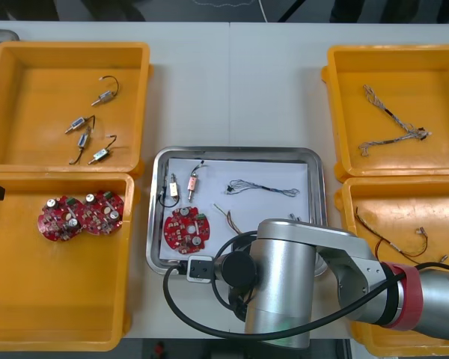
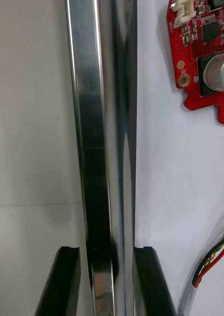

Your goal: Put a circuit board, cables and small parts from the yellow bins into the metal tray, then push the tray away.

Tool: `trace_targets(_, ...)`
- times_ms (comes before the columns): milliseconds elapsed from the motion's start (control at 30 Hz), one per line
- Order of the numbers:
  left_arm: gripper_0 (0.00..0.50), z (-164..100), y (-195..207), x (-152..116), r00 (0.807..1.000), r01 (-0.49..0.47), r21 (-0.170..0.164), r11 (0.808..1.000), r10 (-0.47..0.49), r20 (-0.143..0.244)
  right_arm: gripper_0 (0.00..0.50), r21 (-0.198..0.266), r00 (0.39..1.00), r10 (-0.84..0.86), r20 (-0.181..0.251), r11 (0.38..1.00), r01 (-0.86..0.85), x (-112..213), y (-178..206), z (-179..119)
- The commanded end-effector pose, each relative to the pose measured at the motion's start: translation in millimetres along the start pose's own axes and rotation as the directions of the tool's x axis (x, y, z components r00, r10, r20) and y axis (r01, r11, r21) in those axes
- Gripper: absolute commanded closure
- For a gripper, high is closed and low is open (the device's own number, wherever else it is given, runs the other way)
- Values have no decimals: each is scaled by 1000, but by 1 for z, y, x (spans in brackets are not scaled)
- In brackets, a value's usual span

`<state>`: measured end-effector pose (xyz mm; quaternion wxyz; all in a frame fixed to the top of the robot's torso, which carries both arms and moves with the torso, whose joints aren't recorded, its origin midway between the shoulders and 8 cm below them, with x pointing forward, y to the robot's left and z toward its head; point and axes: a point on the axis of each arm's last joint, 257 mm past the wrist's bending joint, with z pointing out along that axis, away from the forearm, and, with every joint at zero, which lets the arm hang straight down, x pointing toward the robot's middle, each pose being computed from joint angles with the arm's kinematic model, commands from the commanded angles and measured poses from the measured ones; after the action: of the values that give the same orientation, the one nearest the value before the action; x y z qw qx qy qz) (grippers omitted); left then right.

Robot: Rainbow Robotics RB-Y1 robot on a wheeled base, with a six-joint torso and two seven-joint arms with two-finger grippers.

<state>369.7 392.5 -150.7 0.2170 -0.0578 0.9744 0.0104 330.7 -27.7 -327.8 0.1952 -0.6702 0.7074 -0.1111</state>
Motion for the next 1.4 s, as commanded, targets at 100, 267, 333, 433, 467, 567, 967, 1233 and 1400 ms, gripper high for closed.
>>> trace_targets(100,0,-14,17,-5,992,-126,-58,990,128,21,500,21,1000,-14,28,1000,14,-14,-2,-5)
trace_targets(267,0,-14,17,-5,992,-126,-58,990,128,21,500,43,999,-17,38,999,16,-18,-11,-7)
trace_targets(333,0,-14,17,-5,992,-126,-58,990,128,21,500,49,999,-21,48,999,19,-20,-14,-8)
trace_targets(433,0,-14,17,-5,992,-126,-58,990,128,21,500,63,998,-32,55,998,29,-22,-20,-9)
trace_targets(467,0,-14,17,-5,992,-126,-58,990,128,21,500,71,998,-39,58,997,35,-23,-23,-10)
trace_targets(567,0,-14,17,-5,992,-126,-58,990,128,21,500,85,997,-60,56,995,56,-24,-29,-12)
trace_targets(967,0,-14,17,-5,992,-126,-58,990,128,21,500,183,991,-134,17,975,129,-22,-74,-24)
trace_targets(1233,0,-14,17,-5,992,-126,-58,990,128,21,500,249,992,-125,-13,961,124,-22,-113,-31)
trace_targets(1400,0,-14,17,-5,992,-126,-58,990,128,21,500,285,993,-119,-13,951,118,-29,-134,-38)
